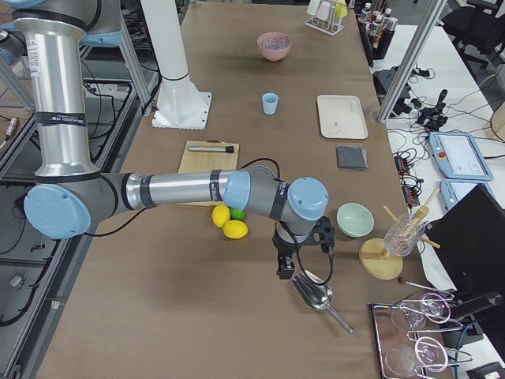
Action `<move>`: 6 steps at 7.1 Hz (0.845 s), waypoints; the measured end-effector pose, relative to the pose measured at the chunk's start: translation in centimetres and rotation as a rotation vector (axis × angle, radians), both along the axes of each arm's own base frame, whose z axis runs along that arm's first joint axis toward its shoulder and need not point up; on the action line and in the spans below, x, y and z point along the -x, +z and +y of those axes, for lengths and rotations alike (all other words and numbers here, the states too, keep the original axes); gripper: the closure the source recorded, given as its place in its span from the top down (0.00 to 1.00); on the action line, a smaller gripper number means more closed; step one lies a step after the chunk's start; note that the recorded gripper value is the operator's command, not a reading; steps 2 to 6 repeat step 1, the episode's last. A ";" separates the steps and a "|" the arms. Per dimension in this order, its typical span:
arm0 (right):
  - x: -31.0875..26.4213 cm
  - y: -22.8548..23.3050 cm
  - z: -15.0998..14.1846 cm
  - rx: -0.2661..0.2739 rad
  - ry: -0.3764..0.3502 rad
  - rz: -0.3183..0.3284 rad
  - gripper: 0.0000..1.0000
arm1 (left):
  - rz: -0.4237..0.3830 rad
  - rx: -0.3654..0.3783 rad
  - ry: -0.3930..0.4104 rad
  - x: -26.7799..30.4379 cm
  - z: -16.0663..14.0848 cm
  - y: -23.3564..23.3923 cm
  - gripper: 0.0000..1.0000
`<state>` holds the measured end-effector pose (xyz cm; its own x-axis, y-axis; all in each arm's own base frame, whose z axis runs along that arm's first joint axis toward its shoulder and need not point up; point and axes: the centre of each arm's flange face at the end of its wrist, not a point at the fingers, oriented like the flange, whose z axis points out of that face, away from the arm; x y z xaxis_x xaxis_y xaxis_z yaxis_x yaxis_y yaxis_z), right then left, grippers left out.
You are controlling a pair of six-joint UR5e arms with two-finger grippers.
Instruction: Put ice and cherries in cup
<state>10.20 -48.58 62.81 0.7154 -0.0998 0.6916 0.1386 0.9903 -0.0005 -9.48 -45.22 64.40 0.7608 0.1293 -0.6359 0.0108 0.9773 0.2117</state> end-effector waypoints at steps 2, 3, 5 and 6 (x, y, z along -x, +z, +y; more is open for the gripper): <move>0.0 0.1 0.1 0.002 0.000 0.000 1.00 | 0.000 0.000 -0.002 0.1 0.0 -0.1 0.98; 0.0 0.1 0.1 0.002 0.000 0.000 1.00 | 0.000 0.000 -0.002 0.1 0.0 -0.1 0.98; 0.0 0.1 0.1 0.002 0.000 0.000 1.00 | 0.000 0.000 -0.002 0.1 0.0 -0.1 0.98; 0.0 0.1 0.1 0.002 0.000 0.000 1.00 | 0.000 0.000 -0.002 0.1 0.0 -0.1 0.98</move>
